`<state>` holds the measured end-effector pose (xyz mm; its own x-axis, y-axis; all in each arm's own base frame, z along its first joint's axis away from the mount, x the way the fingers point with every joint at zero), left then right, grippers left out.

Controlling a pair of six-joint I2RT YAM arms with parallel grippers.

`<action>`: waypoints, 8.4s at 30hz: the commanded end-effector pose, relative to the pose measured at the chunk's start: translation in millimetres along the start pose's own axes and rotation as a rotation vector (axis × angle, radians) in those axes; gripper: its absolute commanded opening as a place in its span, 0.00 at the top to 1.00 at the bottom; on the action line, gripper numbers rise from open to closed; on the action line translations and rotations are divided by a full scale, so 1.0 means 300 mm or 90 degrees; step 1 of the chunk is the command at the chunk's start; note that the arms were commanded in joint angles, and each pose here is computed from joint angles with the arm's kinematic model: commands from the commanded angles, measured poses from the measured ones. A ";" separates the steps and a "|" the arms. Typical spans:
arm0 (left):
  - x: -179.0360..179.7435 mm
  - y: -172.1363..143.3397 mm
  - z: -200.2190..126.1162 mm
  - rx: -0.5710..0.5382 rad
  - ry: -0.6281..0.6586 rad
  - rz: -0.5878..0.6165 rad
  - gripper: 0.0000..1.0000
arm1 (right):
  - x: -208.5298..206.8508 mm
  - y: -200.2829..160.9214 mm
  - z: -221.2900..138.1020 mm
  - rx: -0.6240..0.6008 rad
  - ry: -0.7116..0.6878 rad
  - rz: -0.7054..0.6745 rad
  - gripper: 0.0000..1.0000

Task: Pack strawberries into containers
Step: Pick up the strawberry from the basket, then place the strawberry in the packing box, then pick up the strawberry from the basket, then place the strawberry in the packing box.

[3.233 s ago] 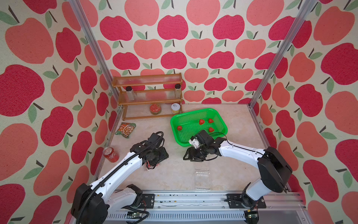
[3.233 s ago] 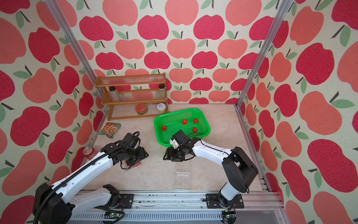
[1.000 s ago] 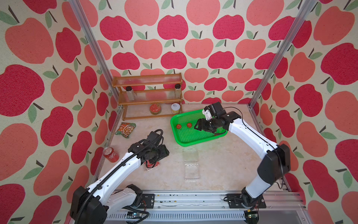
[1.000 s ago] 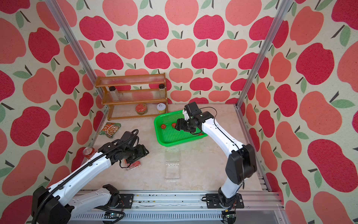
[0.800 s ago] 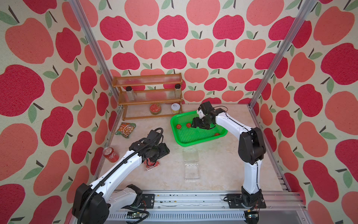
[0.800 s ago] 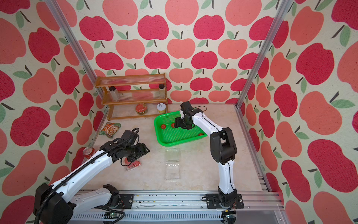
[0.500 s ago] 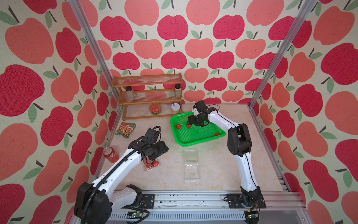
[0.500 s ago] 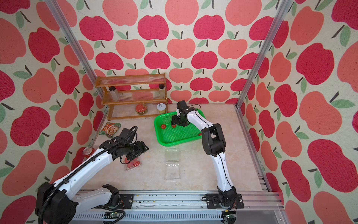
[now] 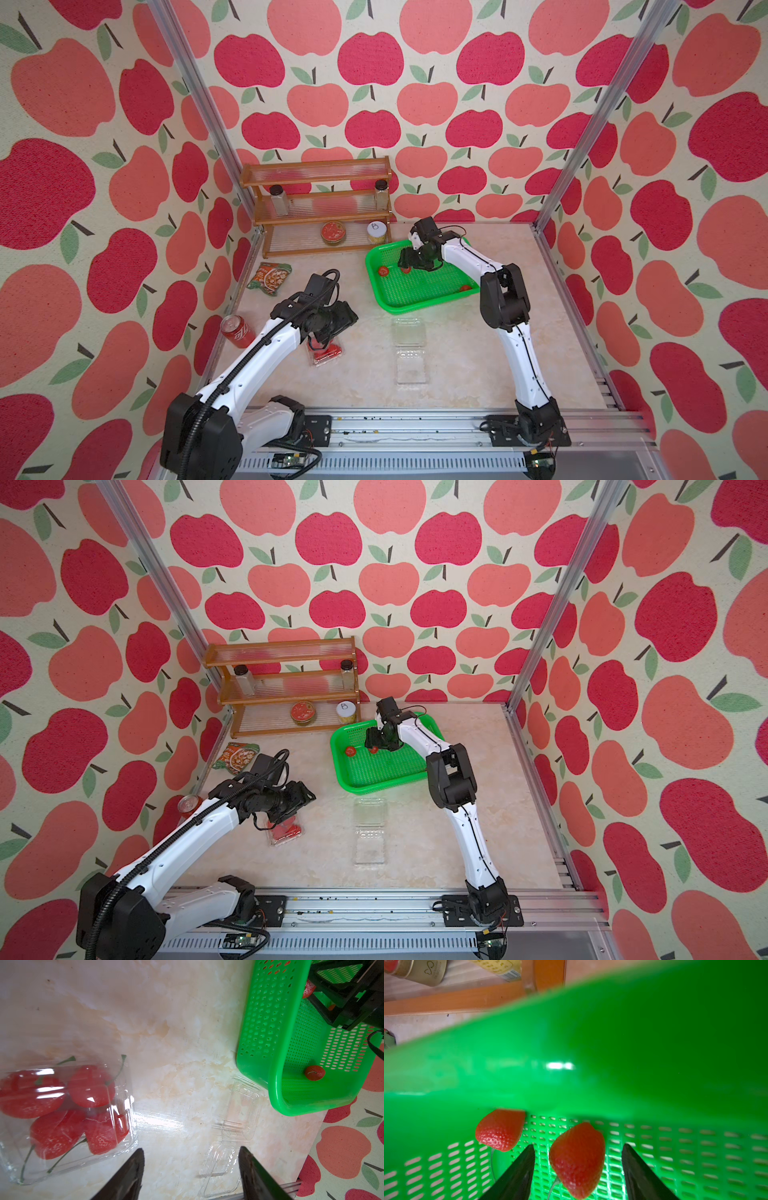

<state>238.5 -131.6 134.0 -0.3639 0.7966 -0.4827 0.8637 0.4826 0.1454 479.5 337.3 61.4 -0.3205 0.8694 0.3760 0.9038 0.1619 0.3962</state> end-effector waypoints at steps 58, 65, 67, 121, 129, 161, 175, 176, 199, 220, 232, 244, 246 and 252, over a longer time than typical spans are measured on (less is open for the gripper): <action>0.028 -0.007 -0.030 -0.012 -0.028 -0.007 0.29 | 0.093 -0.089 -0.237 -0.001 -0.012 -0.043 0.57; 0.003 0.006 -0.038 -0.015 -0.037 0.003 0.29 | 0.169 -0.224 -0.478 -0.003 0.039 -0.055 0.57; -0.007 0.013 -0.041 -0.017 -0.040 0.008 0.29 | 0.202 -0.294 -0.543 0.007 0.045 -0.067 0.57; -0.095 0.062 -0.036 -0.022 -0.033 0.023 0.29 | 0.273 -0.060 -0.190 -0.074 0.090 -0.044 0.32; -0.111 0.085 -0.004 -0.003 -0.035 0.025 0.29 | 0.245 -0.016 -0.050 -0.084 0.075 -0.044 0.32; -0.039 0.067 -0.051 -0.001 -0.031 -0.002 0.29 | 0.239 -0.056 0.160 -0.101 0.052 -0.007 0.38; -0.035 0.065 -0.048 0.000 -0.032 -0.007 0.29 | 0.232 -0.082 0.162 -0.085 0.049 -0.007 0.52; -0.033 0.064 -0.049 -0.001 -0.032 -0.008 0.29 | 0.233 -0.078 0.152 -0.089 0.050 -0.006 0.53; -0.038 0.073 -0.041 -0.022 -0.046 -0.015 0.29 | 0.311 -0.171 -0.405 -0.126 0.158 0.001 0.54; -0.127 0.056 -0.037 -0.040 -0.031 0.030 0.29 | 0.248 -1.042 -0.586 0.183 0.083 -0.019 0.53; -0.110 0.052 -0.038 -0.040 -0.018 0.027 0.29 | 0.230 -1.047 -0.506 0.230 0.054 -0.020 0.38; -0.137 0.066 -0.039 -0.045 -0.038 0.031 0.29 | 0.023 -0.368 -0.784 -0.115 -0.052 -0.012 0.28; -0.144 0.065 -0.035 -0.040 -0.042 0.034 0.29 | -0.039 -0.298 -0.723 -0.117 -0.069 -0.002 0.27; -0.156 0.062 -0.018 -0.027 -0.049 0.037 0.29 | -0.226 -0.130 -0.493 -0.100 -0.151 0.010 0.29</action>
<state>263.3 -152.7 155.2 -0.3062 0.8008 -0.5147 0.8643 0.4605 0.2024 397.8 209.7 161.7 -0.2058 0.9439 0.2581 0.8623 0.0503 0.5038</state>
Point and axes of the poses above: each gripper's point midway between its finger pads, its own z axis out along the fingers, its own x axis along the line the jaws close on, y = z × x, the point moved 1 cm from there along -z, back along the fingers, and after that the axes turned 1 degree about -z, right-handed, at the moved point
